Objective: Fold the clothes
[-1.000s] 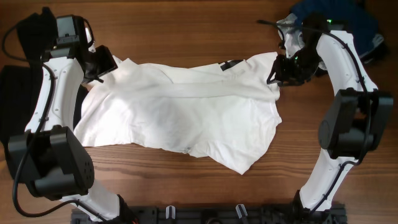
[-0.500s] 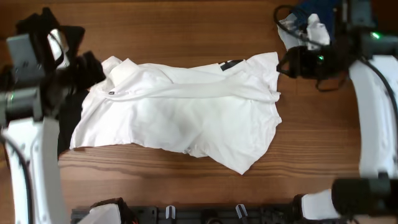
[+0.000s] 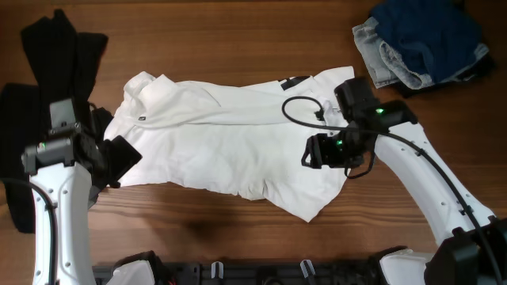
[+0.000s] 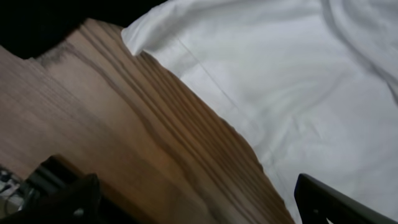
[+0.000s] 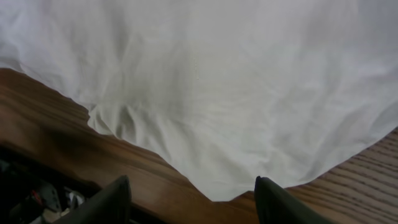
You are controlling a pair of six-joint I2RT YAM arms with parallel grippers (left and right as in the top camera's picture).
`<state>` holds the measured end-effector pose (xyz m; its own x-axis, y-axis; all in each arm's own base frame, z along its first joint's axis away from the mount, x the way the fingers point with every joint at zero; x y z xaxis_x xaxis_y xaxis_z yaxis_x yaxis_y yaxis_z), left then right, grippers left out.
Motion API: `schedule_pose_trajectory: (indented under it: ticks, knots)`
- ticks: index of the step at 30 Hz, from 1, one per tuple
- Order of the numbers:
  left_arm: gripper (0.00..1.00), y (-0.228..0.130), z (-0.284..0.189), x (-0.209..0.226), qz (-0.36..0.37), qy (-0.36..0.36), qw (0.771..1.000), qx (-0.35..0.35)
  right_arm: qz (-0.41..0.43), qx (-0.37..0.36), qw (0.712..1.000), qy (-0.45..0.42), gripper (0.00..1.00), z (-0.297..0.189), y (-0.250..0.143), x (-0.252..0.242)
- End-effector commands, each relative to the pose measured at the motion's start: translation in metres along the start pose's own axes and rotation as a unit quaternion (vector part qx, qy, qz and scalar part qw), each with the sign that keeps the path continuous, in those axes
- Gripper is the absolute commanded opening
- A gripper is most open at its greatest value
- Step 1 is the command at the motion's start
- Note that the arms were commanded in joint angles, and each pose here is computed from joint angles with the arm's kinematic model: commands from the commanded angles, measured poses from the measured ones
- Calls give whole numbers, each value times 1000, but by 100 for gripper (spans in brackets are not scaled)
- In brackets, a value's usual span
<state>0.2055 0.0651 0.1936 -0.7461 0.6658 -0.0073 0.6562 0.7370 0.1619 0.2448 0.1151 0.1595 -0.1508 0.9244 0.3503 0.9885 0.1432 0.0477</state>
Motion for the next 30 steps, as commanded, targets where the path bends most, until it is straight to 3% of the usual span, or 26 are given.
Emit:
schedule_pose_trajectory:
  ticks: [1, 7, 12, 18, 19, 20, 23, 25, 30]
  knots:
    - [100, -1, 37, 21, -65, 18, 998, 2, -1, -9, 1000, -19, 67, 1, -1, 2]
    - [100, 13, 91, 47, -207, -3, 977, -55, -11, -8, 1000, -19, 67, 1, -1, 2]
    - [98, 33, 105, 48, -222, -17, 970, -99, -13, -16, 1000, -18, 67, 1, 2, 3]
    - [81, 34, 135, 48, -220, 7, 973, -66, -9, -16, 1000, -18, 67, 1, 2, 3]
    - [75, 33, 139, 48, -219, 11, 974, -59, -4, -16, 1000, -18, 67, 1, 2, 3]
    - [58, 33, 141, 48, -219, 13, 974, -57, -4, -16, 1000, -18, 67, 1, 2, 3]
    - [18, 39, 140, 46, -220, 4, 973, -71, 19, -8, 999, -29, 63, 1, -1, 0]
    - [5, 43, 139, 44, -221, -2, 972, -81, 29, -1, 999, -34, 63, 1, -4, -2]
    - [4, 49, 137, 42, -222, -11, 971, -94, 31, 4, 999, -35, 63, 1, -7, -2]
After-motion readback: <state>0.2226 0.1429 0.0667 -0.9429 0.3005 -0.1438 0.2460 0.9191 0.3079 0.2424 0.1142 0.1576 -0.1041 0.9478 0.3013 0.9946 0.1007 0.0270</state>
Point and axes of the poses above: each gripper's point midway between its finger pads, its own z axis out along the fingers, its own x axis along the line the jaws close on, y = z × x, the point moved 6 cm from there along -z, back along the fingers, and after that the axes turned 1 degree about -z, right-handed, at the moved point
